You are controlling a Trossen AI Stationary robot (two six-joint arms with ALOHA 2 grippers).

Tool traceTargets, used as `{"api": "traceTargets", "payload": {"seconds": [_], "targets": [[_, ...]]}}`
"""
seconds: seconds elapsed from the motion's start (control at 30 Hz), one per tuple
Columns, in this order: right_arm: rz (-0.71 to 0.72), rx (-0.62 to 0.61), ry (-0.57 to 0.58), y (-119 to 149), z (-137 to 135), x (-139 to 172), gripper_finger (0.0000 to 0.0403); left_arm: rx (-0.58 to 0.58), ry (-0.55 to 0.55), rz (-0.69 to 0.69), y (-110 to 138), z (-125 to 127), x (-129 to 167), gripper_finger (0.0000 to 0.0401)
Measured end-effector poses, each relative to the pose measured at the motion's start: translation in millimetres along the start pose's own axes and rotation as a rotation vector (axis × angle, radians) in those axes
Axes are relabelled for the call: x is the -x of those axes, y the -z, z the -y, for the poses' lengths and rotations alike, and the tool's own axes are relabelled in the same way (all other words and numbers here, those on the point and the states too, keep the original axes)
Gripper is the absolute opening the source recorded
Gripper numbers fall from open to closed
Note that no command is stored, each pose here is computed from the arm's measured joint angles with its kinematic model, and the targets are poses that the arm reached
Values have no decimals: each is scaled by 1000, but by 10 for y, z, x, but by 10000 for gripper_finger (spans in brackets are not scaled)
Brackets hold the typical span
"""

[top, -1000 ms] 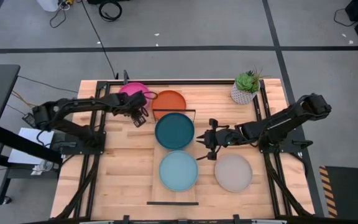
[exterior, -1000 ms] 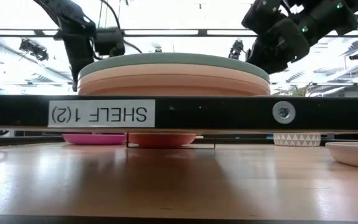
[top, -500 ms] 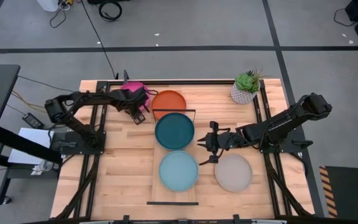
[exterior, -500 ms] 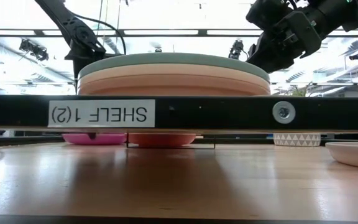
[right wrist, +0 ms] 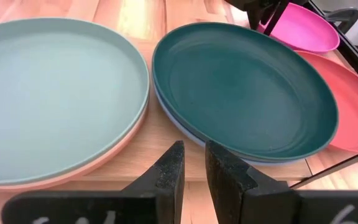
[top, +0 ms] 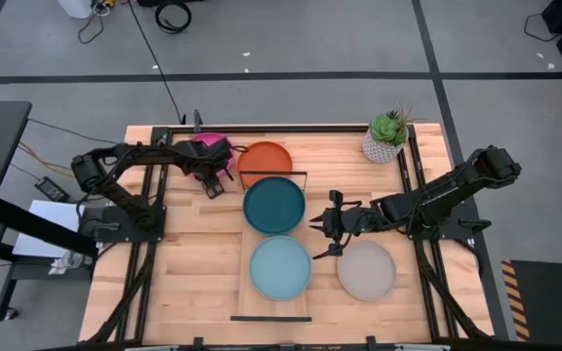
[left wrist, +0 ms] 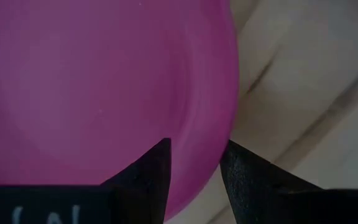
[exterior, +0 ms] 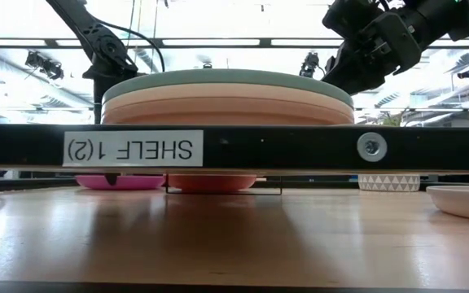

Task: Place and stack plates onto a shelf
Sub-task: Stackt the pink plate on top of the dark blue plate

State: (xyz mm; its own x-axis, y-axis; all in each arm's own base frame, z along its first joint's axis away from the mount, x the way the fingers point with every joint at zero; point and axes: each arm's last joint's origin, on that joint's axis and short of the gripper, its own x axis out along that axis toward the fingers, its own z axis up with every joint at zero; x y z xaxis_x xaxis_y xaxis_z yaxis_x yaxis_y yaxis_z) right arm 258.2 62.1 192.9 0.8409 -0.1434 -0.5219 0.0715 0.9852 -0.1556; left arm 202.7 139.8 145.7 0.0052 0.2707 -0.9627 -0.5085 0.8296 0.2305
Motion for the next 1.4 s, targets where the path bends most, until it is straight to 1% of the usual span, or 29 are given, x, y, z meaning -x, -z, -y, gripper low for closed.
{"api": "traceTargets", "payload": {"seconds": [0.07, 0.13, 0.2, 0.27, 0.3, 0.33, 0.4, 0.57, 0.7, 0.77, 0.83, 0.93, 1.03, 1.13, 1.2, 1.3, 1.4], "targets": [[0, 0, 0, 0, 0, 0, 70, -13, -11, 0, -1, 7, 2, 139], [0, 0, -2, 0, -6, 2, 70, -22, -12, -1, 1, 24, 6, 124], [0, 2, -5, 1, -13, 4, 70, -30, -11, -3, 3, 39, 10, 91], [0, 2, -5, 1, -14, 4, 70, -43, -3, -23, 23, 51, 12, 40], [0, 2, -5, 1, -14, 4, 70, -38, -1, -36, 32, 50, 17, 23], [0, 2, -5, 1, -14, 4, 70, -16, 3, -54, 43, 47, 30, 17], [0, 2, -5, 1, -14, 4, 70, -7, 25, -98, 76, 40, 77, 16], [2, 2, -6, 0, -14, 4, 70, 27, 108, -106, 82, 17, 435, 15], [9, -1, -7, -8, -15, 4, 70, 52, 153, -5, 65, -26, 908, 14], [9, -1, -9, -8, -15, 4, 70, 67, 147, 64, 83, -48, 1175, 14], [13, -3, -9, -12, -16, 4, 70, 75, 137, 205, 73, -75, 1479, 14], [15, -3, -10, -14, -16, 4, 70, 44, 133, 409, 103, -70, 1901, 14], [15, -3, -10, -14, -16, 4, 70, -62, 168, 667, 118, 33, 2259, 14], [15, -2, -11, -13, -19, 5, 70, -225, 210, 891, 153, 215, 2498, 14], [13, 3, -12, -11, -31, 16, 70, -348, 241, 990, 181, 365, 2604, 14], [10, 19, 9, -22, -46, 112, 70, -519, 310, 1049, 244, 605, 2682, 14], [28, 31, 51, -56, -54, 272, 70, -652, 389, 1012, 272, 896, 2646, 14]]}}
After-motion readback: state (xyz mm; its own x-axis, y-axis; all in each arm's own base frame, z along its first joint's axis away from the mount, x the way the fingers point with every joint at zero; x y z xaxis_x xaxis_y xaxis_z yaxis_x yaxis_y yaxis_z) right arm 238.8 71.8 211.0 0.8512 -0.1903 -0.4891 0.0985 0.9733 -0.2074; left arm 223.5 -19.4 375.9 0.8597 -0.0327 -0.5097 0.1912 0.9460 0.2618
